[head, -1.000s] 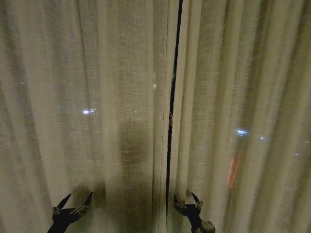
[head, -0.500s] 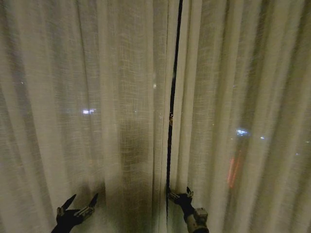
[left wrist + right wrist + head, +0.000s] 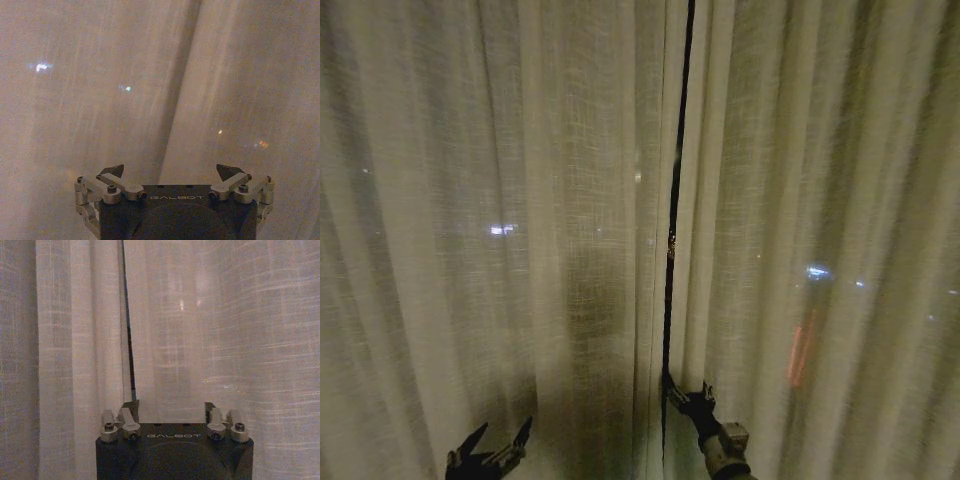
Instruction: Open the curtains by pulling them apart, changing their state from closed to fully open.
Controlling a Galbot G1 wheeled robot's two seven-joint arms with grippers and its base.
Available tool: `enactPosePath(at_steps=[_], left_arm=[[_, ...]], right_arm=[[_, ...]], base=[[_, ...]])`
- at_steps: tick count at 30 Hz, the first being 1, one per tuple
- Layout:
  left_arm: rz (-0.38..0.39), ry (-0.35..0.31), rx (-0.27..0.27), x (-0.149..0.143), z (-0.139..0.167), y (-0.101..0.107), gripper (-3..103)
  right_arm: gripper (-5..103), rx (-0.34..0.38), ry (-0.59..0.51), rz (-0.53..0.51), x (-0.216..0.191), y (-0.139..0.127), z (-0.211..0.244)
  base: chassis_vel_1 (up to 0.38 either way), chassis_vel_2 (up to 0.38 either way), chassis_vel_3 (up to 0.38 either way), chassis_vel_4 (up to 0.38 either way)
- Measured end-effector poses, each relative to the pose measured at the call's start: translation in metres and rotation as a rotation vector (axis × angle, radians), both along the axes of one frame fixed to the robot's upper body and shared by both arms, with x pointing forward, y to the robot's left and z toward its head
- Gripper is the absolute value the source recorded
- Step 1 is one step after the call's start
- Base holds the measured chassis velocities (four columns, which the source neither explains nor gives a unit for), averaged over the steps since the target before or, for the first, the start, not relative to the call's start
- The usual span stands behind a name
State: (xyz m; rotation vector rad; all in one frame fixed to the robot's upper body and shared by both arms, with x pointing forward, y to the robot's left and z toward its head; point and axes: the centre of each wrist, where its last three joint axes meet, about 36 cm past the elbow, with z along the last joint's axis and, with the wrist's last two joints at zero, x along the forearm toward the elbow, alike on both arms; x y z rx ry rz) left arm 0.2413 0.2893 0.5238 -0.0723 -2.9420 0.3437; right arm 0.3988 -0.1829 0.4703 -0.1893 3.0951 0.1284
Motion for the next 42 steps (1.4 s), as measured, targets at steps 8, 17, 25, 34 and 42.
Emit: enactPosePath(at_steps=[8,17,25,34,42], left_arm=[[0.068,0.037,-0.027,-0.014,-0.016,-0.01,100],[0.08,0.021,0.012,-0.016,-0.013,-0.006,100],[0.056,-0.112,0.222,-0.013,-0.031,0.003,100],[0.098,-0.084,0.451,-0.012,-0.03,0.011,100],[0.089,-0.08,0.405,-0.012,-0.04,0.009,100]], right_arm=[[28,0.007,-0.009,-0.006,-0.004,-0.003,0.003],[3,0.015,-0.016,-0.008,-0.003,-0.005,0.006],[0,0.026,-0.015,-0.001,-0.007,-0.004,0.007],[0,0.036,-0.011,-0.008,-0.012,-0.008,0.007],[0,0.037,-0.004,-0.005,-0.015,-0.007,0.005]], base=[[0.0,0.0,0.0,0.0],[0.0,0.0,0.0,0.0],[0.0,0.0,0.0,0.0],[0.0,0.0,0.0,0.0],[0.0,0.0,0.0,0.0]])
